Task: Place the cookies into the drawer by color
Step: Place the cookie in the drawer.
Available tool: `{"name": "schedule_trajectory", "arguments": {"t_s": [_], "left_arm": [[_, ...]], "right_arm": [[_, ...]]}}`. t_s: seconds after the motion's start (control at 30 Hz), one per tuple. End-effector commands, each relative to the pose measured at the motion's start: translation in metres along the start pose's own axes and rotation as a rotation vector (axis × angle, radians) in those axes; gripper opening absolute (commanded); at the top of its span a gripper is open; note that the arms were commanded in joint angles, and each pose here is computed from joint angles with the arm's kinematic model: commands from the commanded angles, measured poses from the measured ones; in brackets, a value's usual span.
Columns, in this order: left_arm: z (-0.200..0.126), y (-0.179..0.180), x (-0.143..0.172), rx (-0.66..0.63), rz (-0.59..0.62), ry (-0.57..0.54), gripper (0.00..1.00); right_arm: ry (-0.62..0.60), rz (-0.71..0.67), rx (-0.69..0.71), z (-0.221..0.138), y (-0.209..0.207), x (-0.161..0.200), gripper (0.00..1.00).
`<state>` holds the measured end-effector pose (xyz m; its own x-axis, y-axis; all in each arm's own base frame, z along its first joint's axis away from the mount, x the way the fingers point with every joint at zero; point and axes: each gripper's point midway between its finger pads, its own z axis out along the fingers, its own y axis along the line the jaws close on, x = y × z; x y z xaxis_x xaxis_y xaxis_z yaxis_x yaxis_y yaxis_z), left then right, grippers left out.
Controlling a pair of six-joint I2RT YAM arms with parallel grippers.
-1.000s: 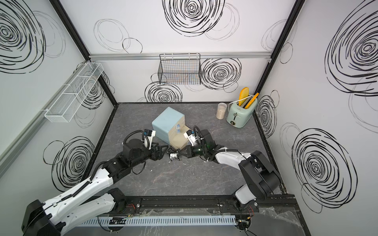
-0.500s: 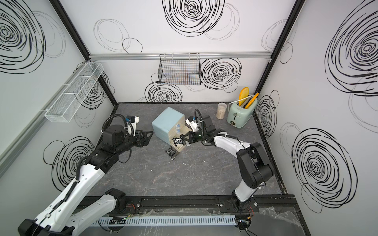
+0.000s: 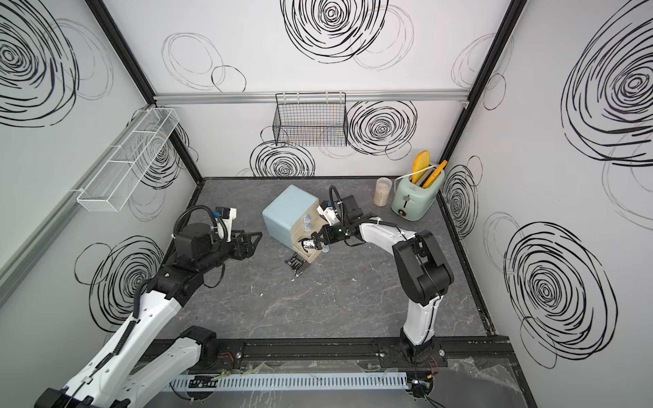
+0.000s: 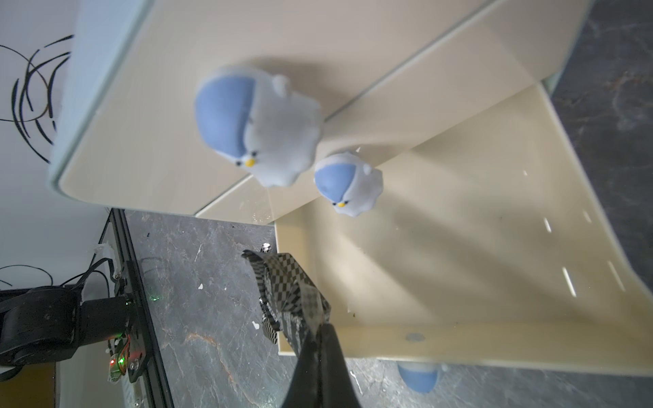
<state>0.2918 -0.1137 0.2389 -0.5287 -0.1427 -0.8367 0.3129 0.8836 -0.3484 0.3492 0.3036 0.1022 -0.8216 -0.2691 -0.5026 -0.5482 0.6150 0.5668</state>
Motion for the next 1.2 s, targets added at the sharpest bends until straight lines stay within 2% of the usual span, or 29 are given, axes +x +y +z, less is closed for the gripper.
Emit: {"name": "schedule_trajectory", "arguments": {"t_s": [0.0,0.8,0.93,1.13,1.17], "left_arm": [[-0.002,-0.004,-0.007,0.03,0.005,-0.041,0.77],[0.0,0.001,-0.004,0.044,-0.021,-0.031,0.77],[0.0,0.001,-0.004,0.048,-0.025,-0.032,0.77],[0.001,0.001,-0.003,0.051,-0.031,-0.027,0.77],[0.001,0.001,-0.002,0.052,-0.031,-0.025,0.77]], "right_arm": [[0.023,-0.012,0.023,0.003,-0.006,-0.003,0.0],[0.064,0.024,0.031,0.031,-0.025,-0.008,0.01],[0.064,0.027,0.031,0.032,-0.026,-0.009,0.06],[0.05,0.024,0.043,0.029,-0.025,-0.013,0.26],[0.043,0.021,0.044,0.027,-0.025,-0.016,0.26]]}}
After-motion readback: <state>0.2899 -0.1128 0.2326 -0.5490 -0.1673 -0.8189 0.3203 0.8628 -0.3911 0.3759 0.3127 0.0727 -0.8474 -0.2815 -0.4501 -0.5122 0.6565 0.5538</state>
